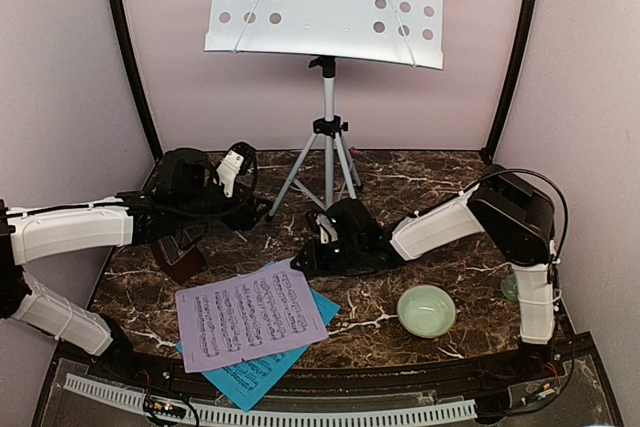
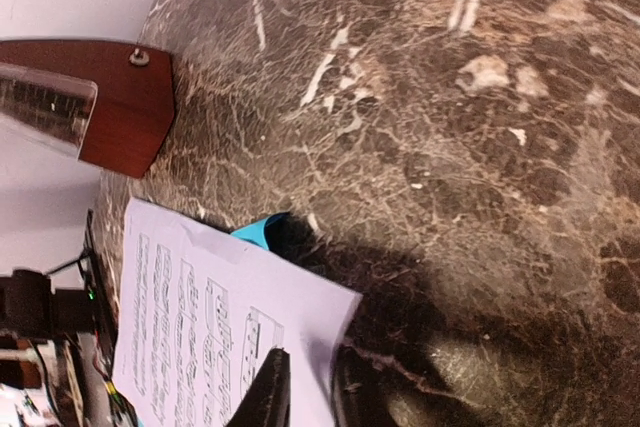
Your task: Set up the instrument practice props
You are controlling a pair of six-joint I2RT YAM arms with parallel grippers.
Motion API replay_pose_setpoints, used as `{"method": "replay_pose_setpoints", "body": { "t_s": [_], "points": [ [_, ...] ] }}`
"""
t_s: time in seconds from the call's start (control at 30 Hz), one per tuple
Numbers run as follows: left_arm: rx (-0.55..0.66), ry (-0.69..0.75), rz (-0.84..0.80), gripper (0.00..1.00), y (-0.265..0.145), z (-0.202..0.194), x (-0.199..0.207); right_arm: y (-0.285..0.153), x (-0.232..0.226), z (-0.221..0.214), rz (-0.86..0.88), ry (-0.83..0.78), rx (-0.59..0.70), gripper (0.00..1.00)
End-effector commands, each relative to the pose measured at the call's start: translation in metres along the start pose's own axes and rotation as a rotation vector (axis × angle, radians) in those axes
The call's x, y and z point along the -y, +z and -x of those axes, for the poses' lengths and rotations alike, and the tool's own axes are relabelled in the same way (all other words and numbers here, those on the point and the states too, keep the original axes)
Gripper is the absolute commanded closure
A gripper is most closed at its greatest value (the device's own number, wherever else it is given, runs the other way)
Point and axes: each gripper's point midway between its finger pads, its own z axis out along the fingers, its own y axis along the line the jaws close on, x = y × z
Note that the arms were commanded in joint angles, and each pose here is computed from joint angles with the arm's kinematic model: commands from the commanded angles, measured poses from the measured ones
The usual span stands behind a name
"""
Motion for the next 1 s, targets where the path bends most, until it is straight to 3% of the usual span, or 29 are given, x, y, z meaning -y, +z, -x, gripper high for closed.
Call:
{"method": "replay_pose_setpoints", "body": {
  "t_s": [0.0, 0.07, 0.2, 0.37, 0.57, 0.77, 0.97],
  "points": [
    [0.041, 0.001, 0.005, 0.29, -0.011, 0.015, 0.001, -0.009, -0.016, 0.004, 0.068, -0.027, 0.047, 0.91],
    [0.042, -0.008, 0.001, 0.29, -0.012, 0.015, 0.002, -0.022, -0.025, 0.011, 0.090, -0.057, 0.088, 1.00],
    [0.053, -0.033, -0.028, 0.26, -0.016, 0.018, 0.006, -0.056, -0.047, 0.025, 0.123, -0.187, 0.182, 1.00],
    [0.076, -0.052, -0.096, 0.14, -0.024, 0.027, 0.017, -0.103, -0.068, 0.033, 0.121, -0.396, 0.286, 1.00],
    [0.212, -0.065, -0.175, 0.01, -0.048, 0.049, 0.028, -0.168, -0.091, 0.036, 0.094, -0.667, 0.394, 1.00],
    [0.315, -0.072, -0.166, 0.01, -0.064, 0.057, 0.023, -0.230, -0.117, 0.039, 0.060, -0.924, 0.491, 1.00],
    [0.409, -0.055, -0.141, 0.03, -0.077, 0.054, 0.015, -0.277, -0.139, 0.042, 0.019, -1.073, 0.542, 1.00]
  ]
}}
